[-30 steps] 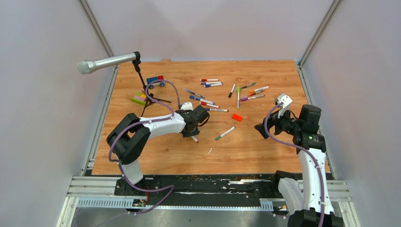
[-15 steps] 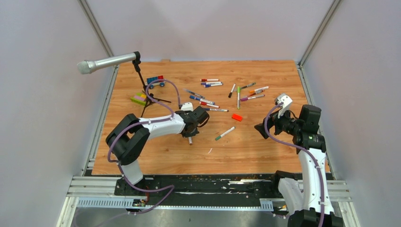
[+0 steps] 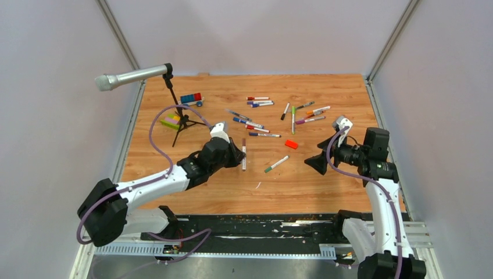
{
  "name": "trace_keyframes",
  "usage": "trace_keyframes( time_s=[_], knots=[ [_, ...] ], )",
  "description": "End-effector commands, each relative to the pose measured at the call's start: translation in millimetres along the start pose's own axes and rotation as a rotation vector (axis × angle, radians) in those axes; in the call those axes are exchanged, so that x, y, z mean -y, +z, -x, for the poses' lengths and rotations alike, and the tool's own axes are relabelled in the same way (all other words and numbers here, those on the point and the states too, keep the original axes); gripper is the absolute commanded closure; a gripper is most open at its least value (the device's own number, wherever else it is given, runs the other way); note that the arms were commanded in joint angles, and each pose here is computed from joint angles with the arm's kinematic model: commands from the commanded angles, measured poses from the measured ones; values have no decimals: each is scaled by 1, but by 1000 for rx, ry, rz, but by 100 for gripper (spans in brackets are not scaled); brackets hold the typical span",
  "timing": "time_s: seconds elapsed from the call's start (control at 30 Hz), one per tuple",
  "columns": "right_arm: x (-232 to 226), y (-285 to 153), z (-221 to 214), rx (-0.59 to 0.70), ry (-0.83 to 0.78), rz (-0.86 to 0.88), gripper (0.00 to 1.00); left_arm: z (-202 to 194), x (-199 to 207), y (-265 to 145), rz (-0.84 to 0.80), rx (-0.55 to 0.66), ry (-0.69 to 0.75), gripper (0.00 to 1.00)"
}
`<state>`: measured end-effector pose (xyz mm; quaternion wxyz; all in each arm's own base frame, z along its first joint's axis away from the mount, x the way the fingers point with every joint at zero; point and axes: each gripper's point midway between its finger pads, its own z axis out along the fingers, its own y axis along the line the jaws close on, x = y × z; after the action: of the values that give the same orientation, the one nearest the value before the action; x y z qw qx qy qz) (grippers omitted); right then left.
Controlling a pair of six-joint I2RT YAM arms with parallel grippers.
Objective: Open the pen caps
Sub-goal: Pick up the pen from the center of the board.
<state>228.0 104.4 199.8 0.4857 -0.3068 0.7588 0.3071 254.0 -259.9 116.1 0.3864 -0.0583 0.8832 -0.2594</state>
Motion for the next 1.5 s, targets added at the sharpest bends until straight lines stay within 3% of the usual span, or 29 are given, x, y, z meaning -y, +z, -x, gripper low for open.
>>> trace_keyframes(
  time_s=[0.0, 0.13, 0.3, 0.77, 1.1, 1.3, 1.47],
  knots=[
    [-46, 5, 29, 116, 22, 287, 7, 40, 89, -30, -485, 175, -43, 100],
    [-65, 9, 37, 140, 107, 440, 10, 57, 129, -57, -714, 264, -95, 100],
    [-71, 21, 41, 121, 185, 485, 10, 64, 168, -73, -843, 315, -95, 100],
    [-79, 36, 33, 102, 287, 495, 17, 46, 227, -60, -906, 316, -108, 100],
    [-75, 41, 32, 99, 329, 469, 40, 36, 239, -59, -915, 306, -86, 100],
    [-72, 43, 32, 102, 328, 452, 60, 34, 239, -60, -916, 298, -84, 99],
    [-71, 44, 34, 102, 331, 451, 61, 30, 238, -58, -913, 288, -79, 97]
  ],
)
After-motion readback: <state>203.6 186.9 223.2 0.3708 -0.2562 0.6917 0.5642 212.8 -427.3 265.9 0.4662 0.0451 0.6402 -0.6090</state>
